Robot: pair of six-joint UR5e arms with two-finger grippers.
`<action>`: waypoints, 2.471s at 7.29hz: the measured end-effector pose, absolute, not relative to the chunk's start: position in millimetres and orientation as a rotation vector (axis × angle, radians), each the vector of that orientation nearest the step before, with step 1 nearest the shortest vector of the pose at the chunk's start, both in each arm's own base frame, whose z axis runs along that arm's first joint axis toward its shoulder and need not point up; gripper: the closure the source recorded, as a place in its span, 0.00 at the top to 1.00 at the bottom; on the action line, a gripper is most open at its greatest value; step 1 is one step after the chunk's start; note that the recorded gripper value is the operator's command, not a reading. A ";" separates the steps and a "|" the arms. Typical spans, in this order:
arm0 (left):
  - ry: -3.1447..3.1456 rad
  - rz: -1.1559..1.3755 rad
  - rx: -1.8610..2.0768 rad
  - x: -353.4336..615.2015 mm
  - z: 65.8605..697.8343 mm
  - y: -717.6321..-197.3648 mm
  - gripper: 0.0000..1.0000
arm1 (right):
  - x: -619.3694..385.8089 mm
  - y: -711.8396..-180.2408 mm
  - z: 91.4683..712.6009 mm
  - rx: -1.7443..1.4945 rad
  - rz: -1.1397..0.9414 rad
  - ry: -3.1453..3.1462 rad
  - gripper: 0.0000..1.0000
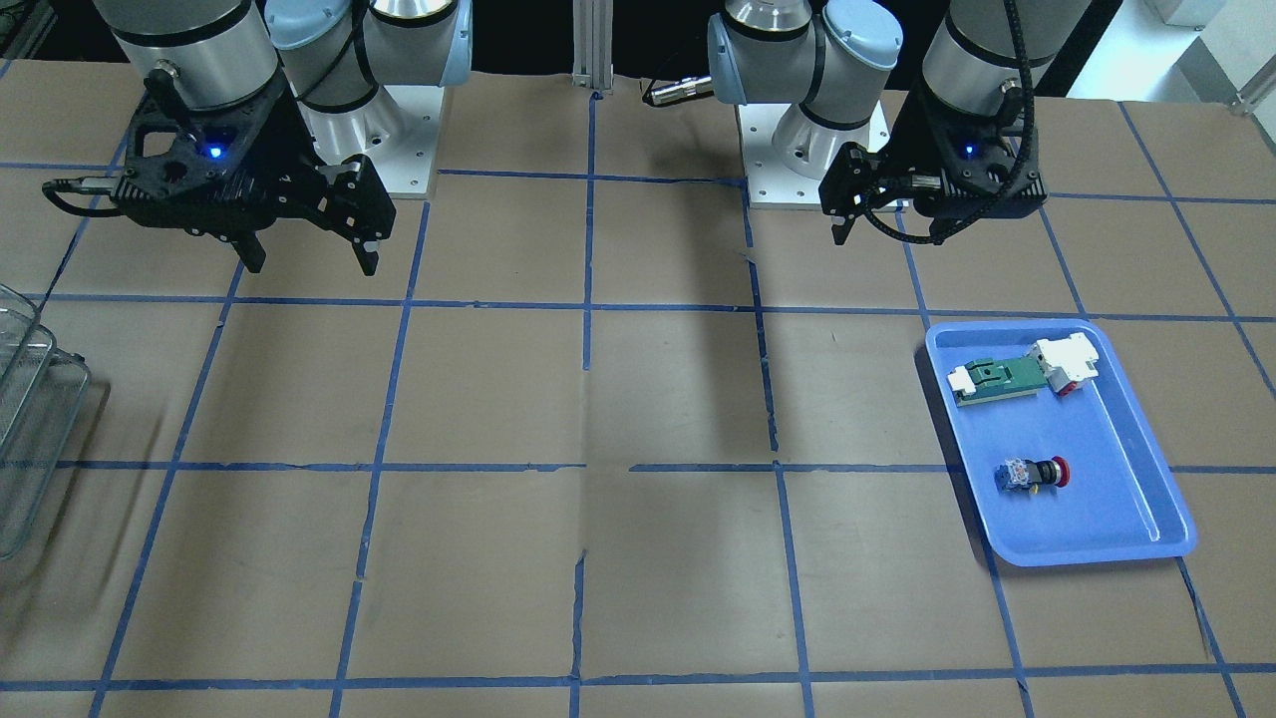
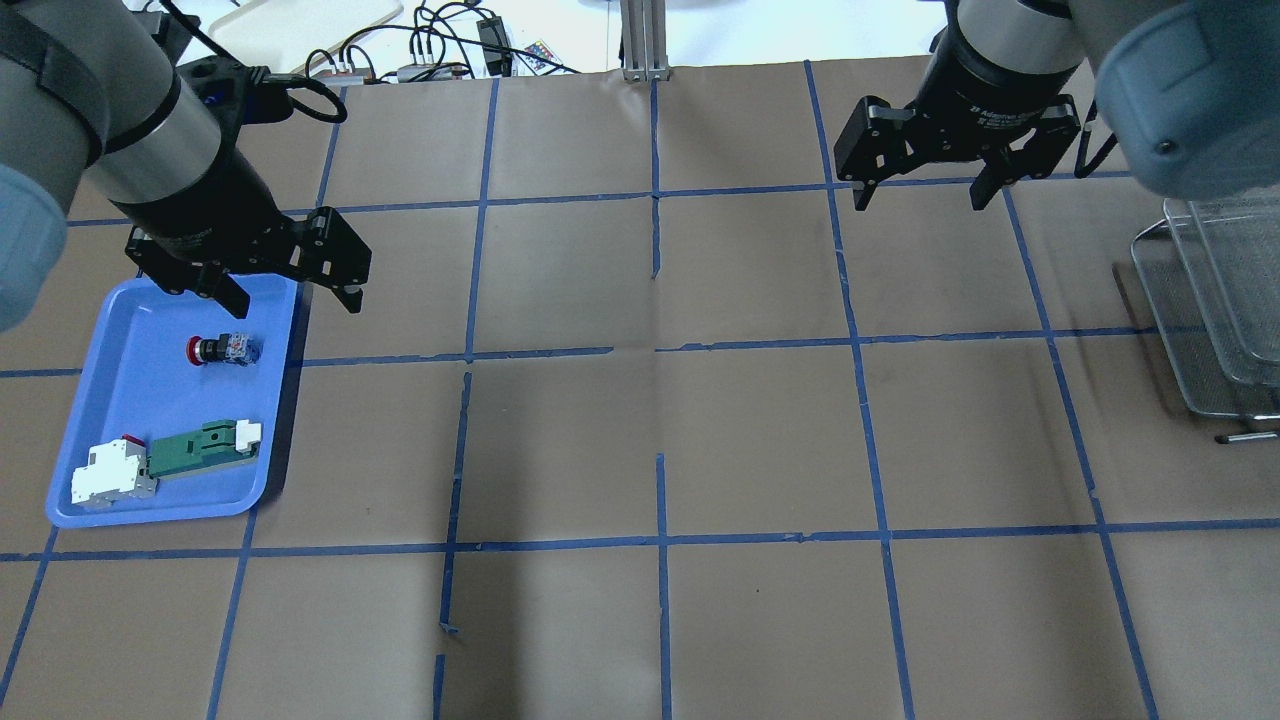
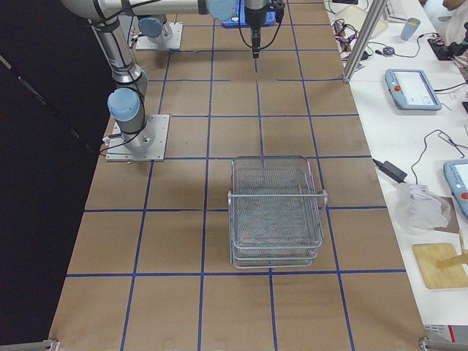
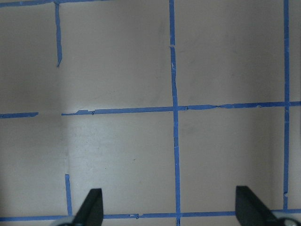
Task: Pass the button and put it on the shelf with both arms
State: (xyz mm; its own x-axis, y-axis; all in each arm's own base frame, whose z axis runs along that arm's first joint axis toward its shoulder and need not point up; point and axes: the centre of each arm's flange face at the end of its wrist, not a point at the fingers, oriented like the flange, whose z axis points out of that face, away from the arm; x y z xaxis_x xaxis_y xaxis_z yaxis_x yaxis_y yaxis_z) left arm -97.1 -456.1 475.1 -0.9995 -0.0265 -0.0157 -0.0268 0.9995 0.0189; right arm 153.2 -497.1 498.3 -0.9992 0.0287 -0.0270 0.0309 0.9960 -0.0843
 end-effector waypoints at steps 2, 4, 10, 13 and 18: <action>3.121 0.038 -0.112 -78.0 471.3 -463.0 1.00 | 153.3 -497.0 497.6 0.046 -0.130 3.113 1.00; 3.100 -0.024 -0.309 -19.6 463.4 -485.1 1.00 | 153.3 -496.9 497.2 0.046 -0.129 3.113 1.00; 2.879 -0.081 -1.231 191.7 398.7 -516.3 1.00 | 153.4 -496.7 496.2 0.046 -0.124 3.112 1.00; 2.692 0.045 -1.862 238.4 339.8 -535.4 1.00 | 153.4 -496.7 496.2 0.046 -0.125 3.112 1.00; 2.647 0.275 -2.307 283.7 254.8 -568.4 1.00 | 153.2 -496.8 496.2 0.046 -0.126 3.114 1.00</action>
State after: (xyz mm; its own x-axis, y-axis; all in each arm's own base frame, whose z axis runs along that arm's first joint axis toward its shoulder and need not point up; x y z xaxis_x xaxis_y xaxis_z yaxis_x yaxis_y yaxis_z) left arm 283.7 -568.4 254.8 -0.1012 -0.9784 0.1802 -0.9205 0.1608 0.3561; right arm 153.2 -496.8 496.2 -0.9992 0.0287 -0.0262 0.0307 0.9963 -0.0802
